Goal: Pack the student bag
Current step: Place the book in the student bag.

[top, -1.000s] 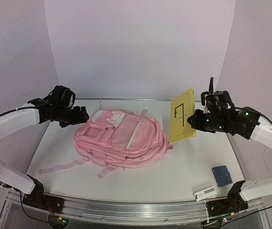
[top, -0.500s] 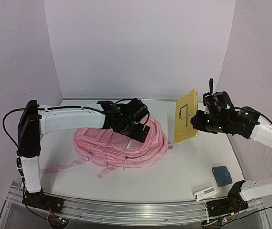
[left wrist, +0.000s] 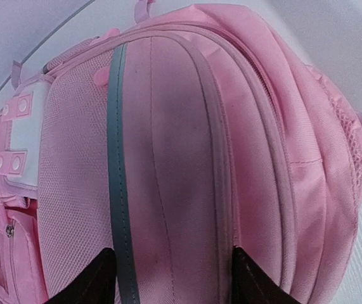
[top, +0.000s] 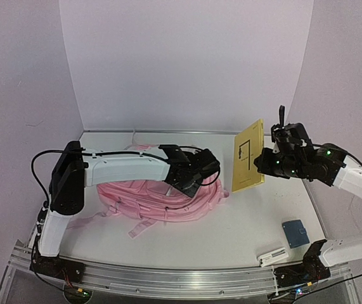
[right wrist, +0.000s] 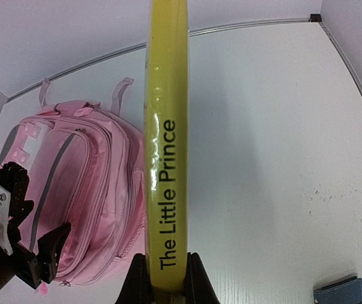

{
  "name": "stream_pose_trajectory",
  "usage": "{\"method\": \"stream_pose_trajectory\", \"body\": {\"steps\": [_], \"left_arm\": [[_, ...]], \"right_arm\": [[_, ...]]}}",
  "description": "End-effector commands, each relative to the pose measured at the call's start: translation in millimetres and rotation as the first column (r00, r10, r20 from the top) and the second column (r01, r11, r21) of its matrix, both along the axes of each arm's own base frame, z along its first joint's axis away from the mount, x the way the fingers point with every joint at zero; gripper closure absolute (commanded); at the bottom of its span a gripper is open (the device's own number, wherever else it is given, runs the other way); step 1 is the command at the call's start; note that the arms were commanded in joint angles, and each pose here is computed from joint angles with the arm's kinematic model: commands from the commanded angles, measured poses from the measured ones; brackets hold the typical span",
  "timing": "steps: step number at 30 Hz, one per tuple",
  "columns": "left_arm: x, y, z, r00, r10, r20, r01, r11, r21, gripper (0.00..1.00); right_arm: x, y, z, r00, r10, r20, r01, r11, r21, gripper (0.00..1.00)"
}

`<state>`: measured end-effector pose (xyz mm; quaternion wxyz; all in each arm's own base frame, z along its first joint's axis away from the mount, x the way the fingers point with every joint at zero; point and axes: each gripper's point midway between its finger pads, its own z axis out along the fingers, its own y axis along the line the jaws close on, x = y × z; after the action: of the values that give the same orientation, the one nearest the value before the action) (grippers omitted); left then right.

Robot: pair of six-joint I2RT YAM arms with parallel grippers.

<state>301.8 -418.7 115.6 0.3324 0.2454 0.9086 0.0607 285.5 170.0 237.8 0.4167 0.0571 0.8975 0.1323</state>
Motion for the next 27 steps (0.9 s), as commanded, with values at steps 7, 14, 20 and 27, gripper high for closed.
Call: {"method": "stream_pose_trajectory", "body": {"steps": [7,14,20,27], "left_arm": [[13,46,67,0.972,0.075,0.224,-0.098,0.991,0.094,1.00],[4,60,130,0.955,0.065,0.291,-0.038,0.995,-0.097,1.00],[-6,69,166,0.964,0.006,0.267,0.079,0.949,-0.306,1.00],[-24,74,180,0.969,-0.081,0.233,0.182,0.872,-0.455,1.00]], "right_arm": [[-6,30,38,0.991,0.113,0.068,-0.124,0.974,0.189,1.00],[-36,64,33,0.956,0.291,-0.025,-0.263,0.895,0.359,1.00],[-51,90,26,0.914,0.400,-0.063,-0.317,0.804,0.503,1.00],[-59,131,26,0.844,0.534,-0.043,-0.367,0.635,0.680,1.00]]}}
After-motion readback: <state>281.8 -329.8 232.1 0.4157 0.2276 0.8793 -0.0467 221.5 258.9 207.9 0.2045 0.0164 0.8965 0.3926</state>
